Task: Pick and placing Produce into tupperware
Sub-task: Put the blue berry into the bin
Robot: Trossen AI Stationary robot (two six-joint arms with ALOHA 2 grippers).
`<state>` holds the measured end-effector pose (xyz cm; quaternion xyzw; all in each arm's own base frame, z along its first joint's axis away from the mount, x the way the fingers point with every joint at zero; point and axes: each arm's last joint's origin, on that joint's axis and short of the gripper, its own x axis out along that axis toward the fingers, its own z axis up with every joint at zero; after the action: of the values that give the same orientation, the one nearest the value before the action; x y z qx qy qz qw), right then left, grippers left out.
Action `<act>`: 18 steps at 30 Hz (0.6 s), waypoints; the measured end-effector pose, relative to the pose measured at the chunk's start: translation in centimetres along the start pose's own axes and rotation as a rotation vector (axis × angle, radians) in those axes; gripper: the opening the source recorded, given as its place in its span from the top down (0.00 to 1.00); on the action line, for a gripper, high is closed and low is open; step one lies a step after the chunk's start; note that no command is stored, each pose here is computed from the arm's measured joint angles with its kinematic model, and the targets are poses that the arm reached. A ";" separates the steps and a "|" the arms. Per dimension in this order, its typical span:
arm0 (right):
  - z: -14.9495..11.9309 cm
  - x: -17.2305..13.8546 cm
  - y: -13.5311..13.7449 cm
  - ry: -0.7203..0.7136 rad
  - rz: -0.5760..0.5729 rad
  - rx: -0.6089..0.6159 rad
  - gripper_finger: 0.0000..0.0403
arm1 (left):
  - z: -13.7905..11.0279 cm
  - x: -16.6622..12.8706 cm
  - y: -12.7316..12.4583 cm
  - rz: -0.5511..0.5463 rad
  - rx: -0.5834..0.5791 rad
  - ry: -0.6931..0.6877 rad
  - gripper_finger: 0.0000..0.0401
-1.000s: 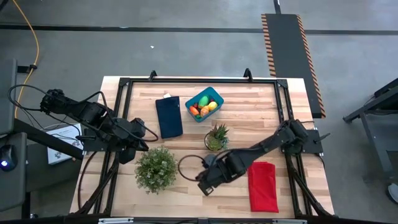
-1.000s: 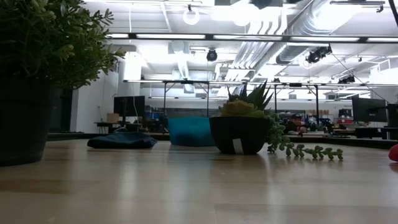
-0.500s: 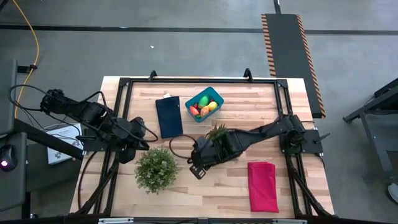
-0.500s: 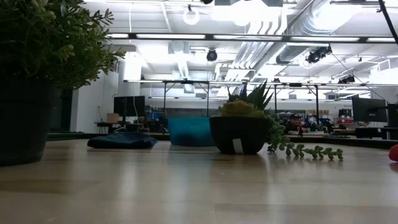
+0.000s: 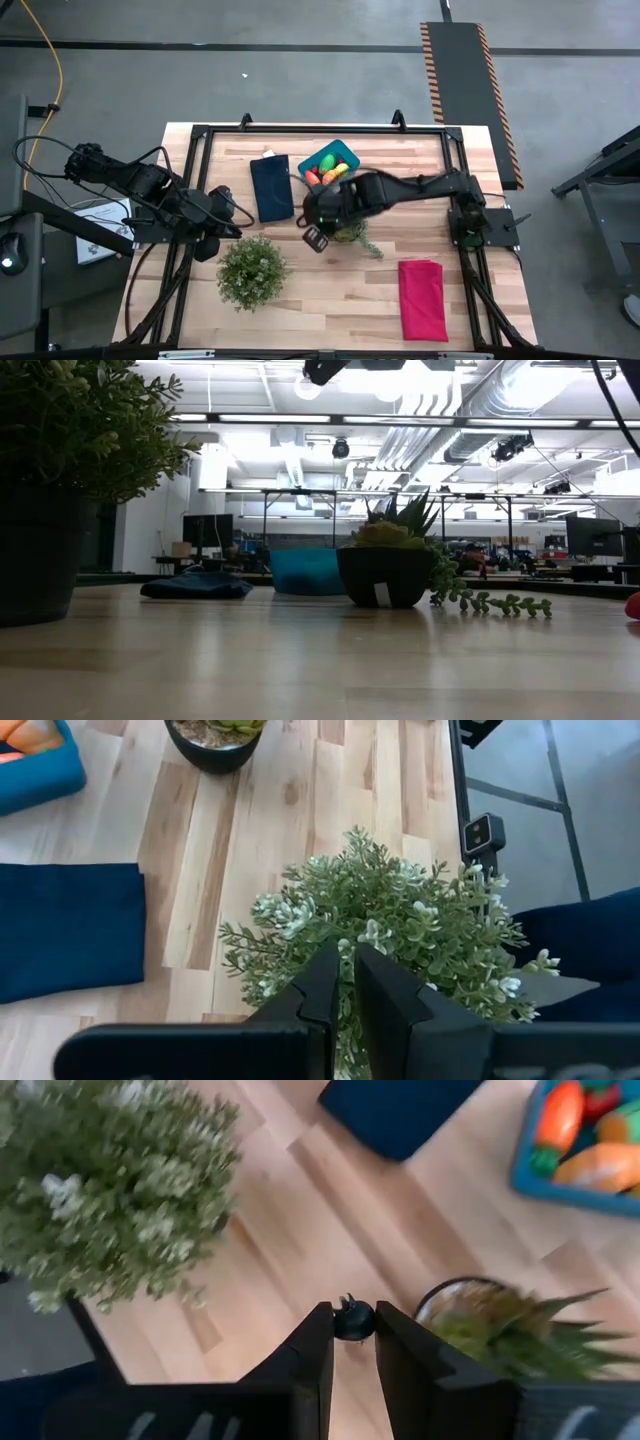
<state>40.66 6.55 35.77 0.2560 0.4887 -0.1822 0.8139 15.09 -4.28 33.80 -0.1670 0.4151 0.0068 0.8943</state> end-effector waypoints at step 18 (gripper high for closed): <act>6.2 -2.7 -8.0 -0.032 -0.089 -0.072 0.88 | 0.1 0.0 0.2 0.059 -0.028 -0.037 0.94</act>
<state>39.41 -3.42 38.63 0.2018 0.4927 -0.2044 0.8214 15.14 -4.08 33.83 -0.1670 0.4030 0.0421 0.8989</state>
